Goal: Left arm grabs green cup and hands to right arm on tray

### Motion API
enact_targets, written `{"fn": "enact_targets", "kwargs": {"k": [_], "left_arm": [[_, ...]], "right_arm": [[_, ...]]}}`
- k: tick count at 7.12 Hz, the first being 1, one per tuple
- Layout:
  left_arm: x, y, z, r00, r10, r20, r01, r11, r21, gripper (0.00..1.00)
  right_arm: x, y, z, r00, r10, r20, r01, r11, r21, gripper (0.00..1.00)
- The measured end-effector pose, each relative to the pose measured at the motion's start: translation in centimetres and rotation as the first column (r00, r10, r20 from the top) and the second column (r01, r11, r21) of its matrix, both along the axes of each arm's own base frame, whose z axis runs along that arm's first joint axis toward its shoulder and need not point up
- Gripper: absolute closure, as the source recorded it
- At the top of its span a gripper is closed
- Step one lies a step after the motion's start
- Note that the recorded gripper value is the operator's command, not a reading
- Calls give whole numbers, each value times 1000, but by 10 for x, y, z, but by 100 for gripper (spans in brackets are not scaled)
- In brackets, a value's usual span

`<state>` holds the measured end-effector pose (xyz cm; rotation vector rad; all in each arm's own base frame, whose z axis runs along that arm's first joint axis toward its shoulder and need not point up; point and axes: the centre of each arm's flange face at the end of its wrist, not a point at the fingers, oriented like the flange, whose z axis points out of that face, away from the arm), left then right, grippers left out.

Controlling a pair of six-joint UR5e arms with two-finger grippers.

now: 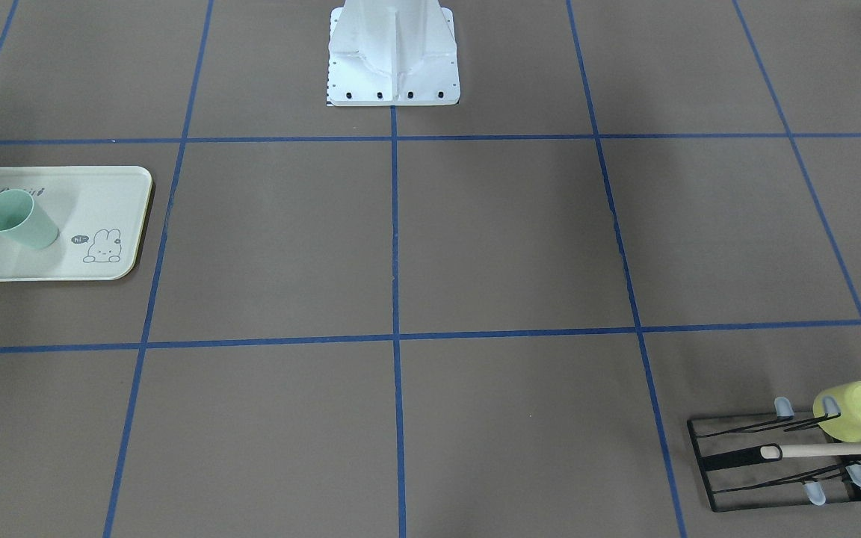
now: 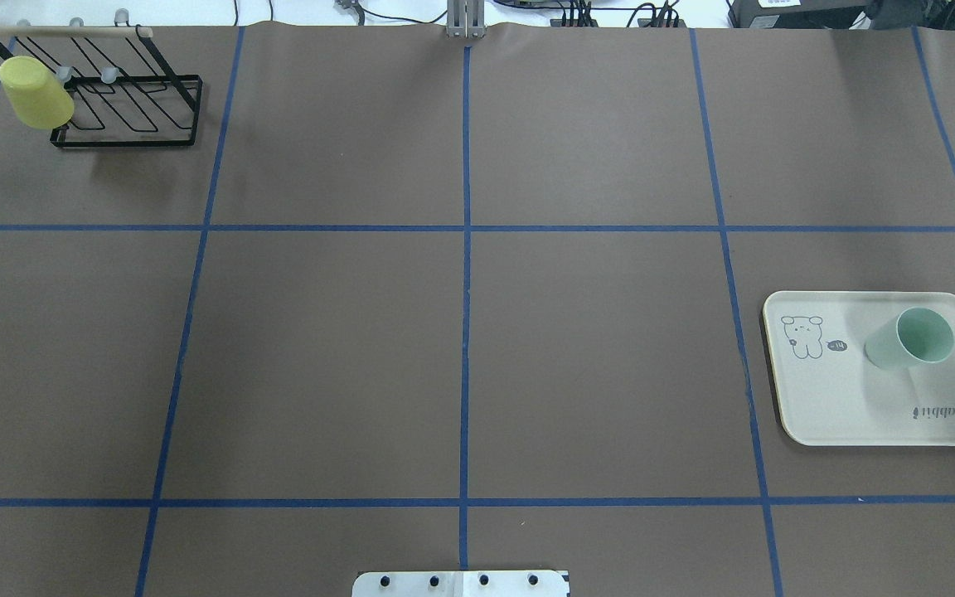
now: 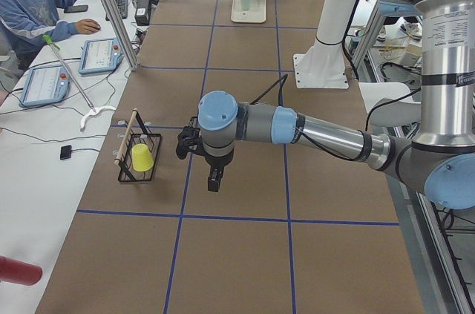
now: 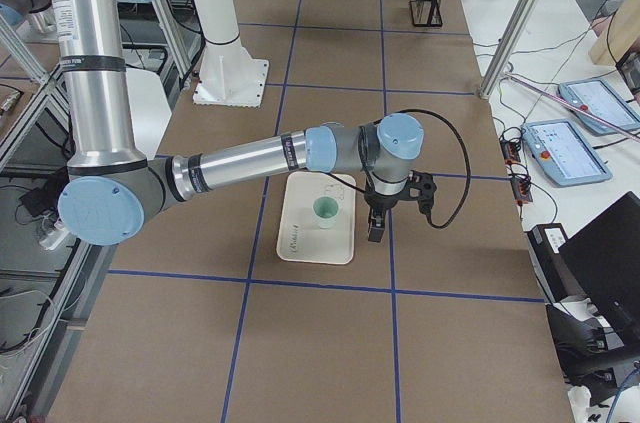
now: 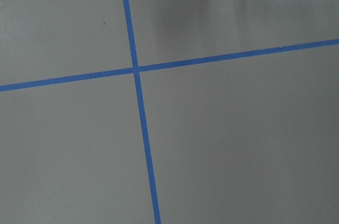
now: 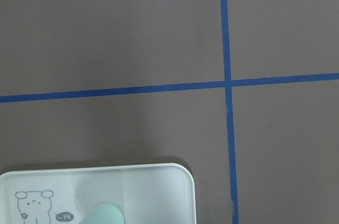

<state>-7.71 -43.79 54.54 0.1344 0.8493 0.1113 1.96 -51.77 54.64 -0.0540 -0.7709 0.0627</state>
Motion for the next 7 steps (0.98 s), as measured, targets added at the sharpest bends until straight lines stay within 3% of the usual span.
{"fn": "enact_targets", "kwargs": {"k": [7], "left_arm": [[0,1,-19,1000,1,0,-1,999,44,0]], "right_arm": [[-4,3,-1,998,-6,63,7,1000,-8,0]]}}
